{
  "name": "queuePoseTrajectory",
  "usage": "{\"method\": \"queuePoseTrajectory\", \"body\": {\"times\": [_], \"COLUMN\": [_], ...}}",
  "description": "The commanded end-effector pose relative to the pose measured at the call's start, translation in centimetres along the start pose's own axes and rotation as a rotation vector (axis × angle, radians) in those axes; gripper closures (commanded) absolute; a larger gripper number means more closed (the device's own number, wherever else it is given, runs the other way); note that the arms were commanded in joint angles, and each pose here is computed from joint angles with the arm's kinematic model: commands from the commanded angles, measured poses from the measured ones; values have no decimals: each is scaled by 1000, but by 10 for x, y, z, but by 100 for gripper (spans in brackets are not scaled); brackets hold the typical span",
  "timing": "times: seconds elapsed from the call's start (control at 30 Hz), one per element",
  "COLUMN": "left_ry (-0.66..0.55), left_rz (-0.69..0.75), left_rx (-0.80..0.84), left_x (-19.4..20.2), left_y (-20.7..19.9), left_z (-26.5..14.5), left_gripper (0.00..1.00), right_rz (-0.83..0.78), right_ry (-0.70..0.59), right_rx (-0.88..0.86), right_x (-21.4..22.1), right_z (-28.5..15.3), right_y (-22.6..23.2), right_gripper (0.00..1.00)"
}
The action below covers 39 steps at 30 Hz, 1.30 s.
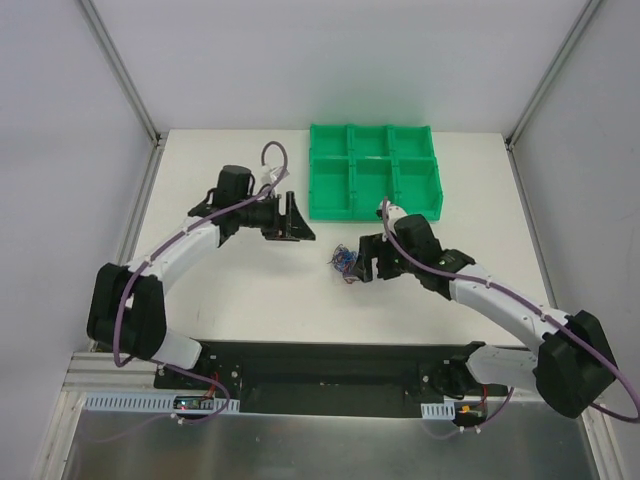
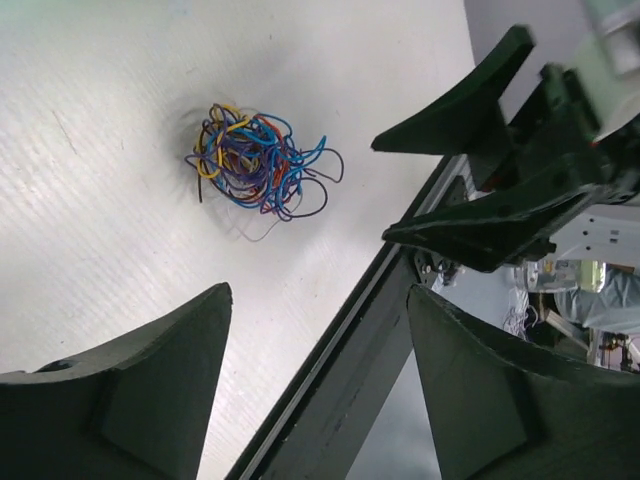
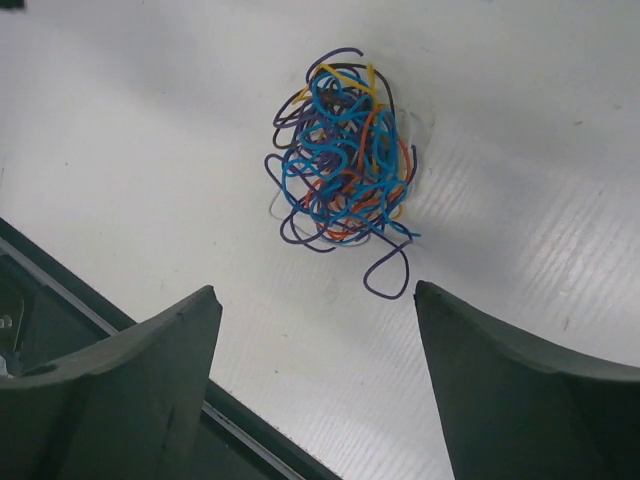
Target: Untangle the cables
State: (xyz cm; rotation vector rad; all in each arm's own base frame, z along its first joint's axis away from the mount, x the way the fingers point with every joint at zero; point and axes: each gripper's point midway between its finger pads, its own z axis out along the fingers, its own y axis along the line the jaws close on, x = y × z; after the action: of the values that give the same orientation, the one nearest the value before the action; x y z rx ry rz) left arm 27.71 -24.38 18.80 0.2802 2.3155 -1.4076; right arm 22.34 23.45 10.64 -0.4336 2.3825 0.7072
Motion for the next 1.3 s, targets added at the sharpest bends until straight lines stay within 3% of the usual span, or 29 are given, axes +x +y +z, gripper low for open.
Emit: {"method": "queuePoseTrajectory", "body": {"times": [0.0,0.13,0.23,0.33,0.5,0.63,0.83,0.97,1.03,1.1,1.13,1.27], "left_ry": [85,161,158,170,282,367,379,372,386,388,385,343], "left_rz": [8,-117,-167,-141,-110,-128,-100,-65,-78,-77,-66,-23], "left_rx": [-41,-29,-39,-80,-98,-141,-210,-290,-273,-263,-263,-311], "left_x": [13,16,-1,-5,29,51,60,57,59,58,57,45], "left_y": [2,-12,-10,4,25,41,52,65,62,60,59,63], "left_z": [36,70,86,97,118,136,139,137,138,138,137,129], "left_gripper": [35,49,37,28,26,22,39,52,64,92,99,100], "right_rz": [96,177,182,187,193,155,128,93,75,53,35,-46], "right_ry": [-47,-27,-7,32,68,61,-67,-290,-388,-444,-472,-616], "right_rx": [-24,-67,-36,-19,-17,-11,-24,-73,-121,-153,-163,-170], "right_x": [-16,-19,-17,-15,-6,-1,-22,-71,-99,-121,-133,-175], "right_z": [1,13,28,39,44,29,-21,-80,-111,-138,-152,-212], "right_y": [-1,-6,-15,-20,-20,-12,5,28,45,61,67,87], "right_gripper": [25,42,43,50,87,99,99,99,99,99,99,99]}}
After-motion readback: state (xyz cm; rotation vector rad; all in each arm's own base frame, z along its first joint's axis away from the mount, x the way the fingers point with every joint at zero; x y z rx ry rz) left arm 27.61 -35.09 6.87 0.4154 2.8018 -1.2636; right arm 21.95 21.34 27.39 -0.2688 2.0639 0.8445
